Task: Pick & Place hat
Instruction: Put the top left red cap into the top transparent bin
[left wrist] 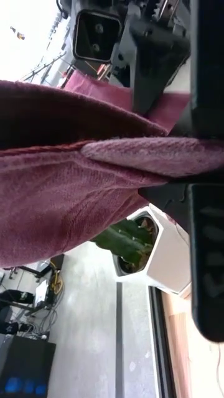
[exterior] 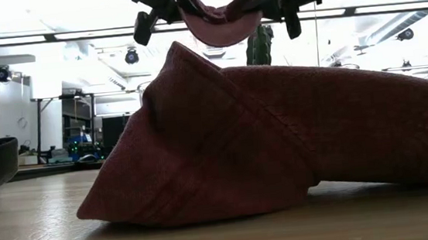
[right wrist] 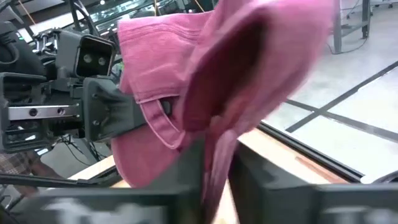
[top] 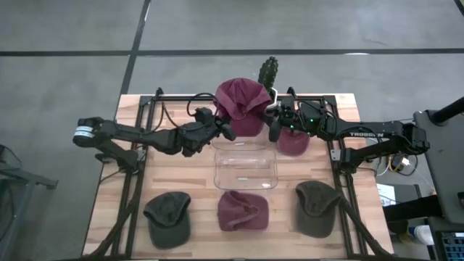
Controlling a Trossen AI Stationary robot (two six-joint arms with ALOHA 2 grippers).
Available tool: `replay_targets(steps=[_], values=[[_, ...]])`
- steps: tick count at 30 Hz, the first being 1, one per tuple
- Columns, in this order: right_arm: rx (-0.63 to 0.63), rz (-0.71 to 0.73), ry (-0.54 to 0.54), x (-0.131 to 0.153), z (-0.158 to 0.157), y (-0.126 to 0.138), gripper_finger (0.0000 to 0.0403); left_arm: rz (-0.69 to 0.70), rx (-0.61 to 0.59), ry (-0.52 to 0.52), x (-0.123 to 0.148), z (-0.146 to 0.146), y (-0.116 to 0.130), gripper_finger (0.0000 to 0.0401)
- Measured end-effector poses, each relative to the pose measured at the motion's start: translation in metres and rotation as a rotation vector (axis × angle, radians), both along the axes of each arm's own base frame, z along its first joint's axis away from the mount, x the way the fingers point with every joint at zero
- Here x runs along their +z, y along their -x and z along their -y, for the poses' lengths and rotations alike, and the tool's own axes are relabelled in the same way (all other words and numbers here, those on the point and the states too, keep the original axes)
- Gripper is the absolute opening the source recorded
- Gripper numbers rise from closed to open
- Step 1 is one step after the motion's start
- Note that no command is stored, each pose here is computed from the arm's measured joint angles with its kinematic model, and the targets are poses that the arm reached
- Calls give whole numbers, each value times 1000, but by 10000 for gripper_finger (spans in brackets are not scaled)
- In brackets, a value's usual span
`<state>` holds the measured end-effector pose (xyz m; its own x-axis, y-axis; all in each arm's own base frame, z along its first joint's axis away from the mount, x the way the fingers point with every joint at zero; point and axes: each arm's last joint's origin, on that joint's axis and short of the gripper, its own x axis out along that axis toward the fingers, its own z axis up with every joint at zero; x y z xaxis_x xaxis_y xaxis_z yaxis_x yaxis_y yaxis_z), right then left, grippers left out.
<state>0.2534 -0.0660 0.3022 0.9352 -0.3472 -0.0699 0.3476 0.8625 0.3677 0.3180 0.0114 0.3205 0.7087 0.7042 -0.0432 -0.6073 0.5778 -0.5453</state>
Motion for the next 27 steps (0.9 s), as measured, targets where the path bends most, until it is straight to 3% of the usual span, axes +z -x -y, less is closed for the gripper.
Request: replay_targets(steps=[11,16,22,27], values=[[3,-3,-1,0,0,0,11,-38,-83,3,-3,2,-1,57],[3,-8,-2,-1,0,0,10,-96,-159,-53,-1,3,1,76],[-2,-28,-11,0,3,6,10,-389,-227,-166,-2,4,22,89],[-27,-91,-31,3,6,14,9,-584,-240,-175,-1,2,50,89]])
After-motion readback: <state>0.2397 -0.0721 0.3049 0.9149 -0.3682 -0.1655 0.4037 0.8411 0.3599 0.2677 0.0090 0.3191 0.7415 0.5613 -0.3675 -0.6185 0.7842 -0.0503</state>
